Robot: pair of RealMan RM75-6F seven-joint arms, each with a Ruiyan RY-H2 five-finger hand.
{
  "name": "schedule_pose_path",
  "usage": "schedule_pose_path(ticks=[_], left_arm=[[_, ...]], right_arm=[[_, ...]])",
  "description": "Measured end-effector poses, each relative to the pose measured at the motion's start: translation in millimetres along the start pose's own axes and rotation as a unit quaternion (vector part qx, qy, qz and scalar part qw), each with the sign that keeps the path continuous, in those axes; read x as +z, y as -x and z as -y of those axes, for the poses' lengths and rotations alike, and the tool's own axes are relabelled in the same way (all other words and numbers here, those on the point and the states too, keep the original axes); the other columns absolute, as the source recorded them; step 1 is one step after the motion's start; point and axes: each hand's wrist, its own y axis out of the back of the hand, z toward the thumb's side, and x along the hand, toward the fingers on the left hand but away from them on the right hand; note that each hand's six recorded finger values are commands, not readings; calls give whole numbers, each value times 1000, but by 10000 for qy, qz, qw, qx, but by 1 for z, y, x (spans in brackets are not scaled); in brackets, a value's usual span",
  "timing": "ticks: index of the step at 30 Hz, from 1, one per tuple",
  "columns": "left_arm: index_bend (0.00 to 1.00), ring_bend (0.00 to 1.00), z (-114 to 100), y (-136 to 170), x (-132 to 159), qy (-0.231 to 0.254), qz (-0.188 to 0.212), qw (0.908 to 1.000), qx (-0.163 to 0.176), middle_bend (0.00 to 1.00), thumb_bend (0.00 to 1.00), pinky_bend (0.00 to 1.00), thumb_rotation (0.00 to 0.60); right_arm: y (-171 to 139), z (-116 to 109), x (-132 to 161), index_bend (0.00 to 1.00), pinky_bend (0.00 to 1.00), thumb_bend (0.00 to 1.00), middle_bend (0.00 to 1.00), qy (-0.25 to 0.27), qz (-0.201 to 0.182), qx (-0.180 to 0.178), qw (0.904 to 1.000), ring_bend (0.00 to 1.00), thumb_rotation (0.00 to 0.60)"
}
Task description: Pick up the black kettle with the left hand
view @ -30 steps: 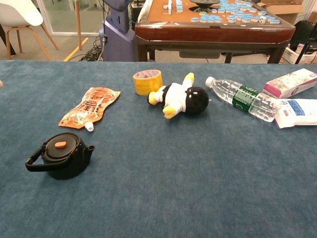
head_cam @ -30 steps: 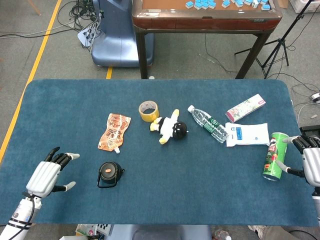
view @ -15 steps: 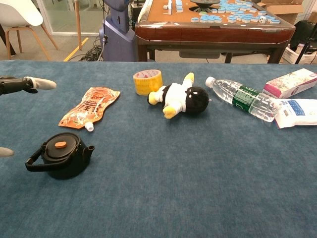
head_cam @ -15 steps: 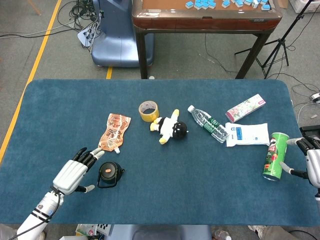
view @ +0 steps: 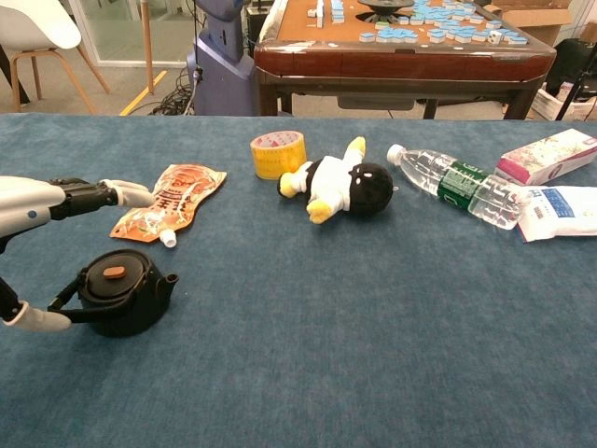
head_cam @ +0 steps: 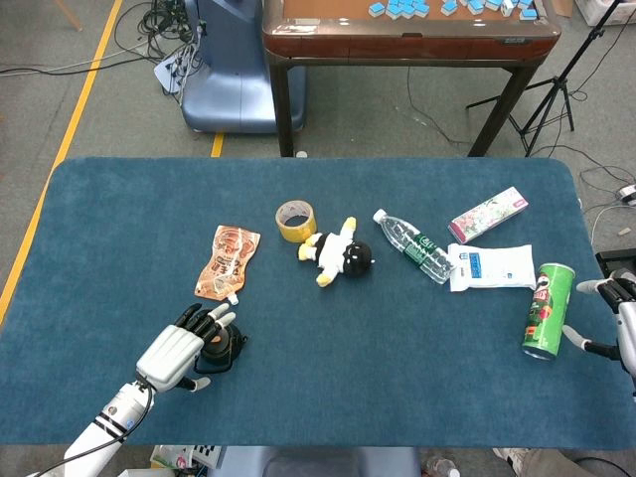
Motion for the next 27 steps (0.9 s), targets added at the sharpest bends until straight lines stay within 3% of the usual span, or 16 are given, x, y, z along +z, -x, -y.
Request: schedule_pose_path(ticks=[11, 27], left_arm=[[0, 66, 7, -16, -8, -49, -128, 9999, -93, 0, 115, 0, 600], [0, 66, -12, -39, -37, -215, -444, 9988, 41, 0, 115, 0, 600]], right_arm=[[-4, -1, -4, 375, 280, 110, 388, 66, 60, 4, 10000, 267, 600], [-5, 1, -8, 375, 280, 110, 388, 47, 130, 10, 9999, 265, 600]])
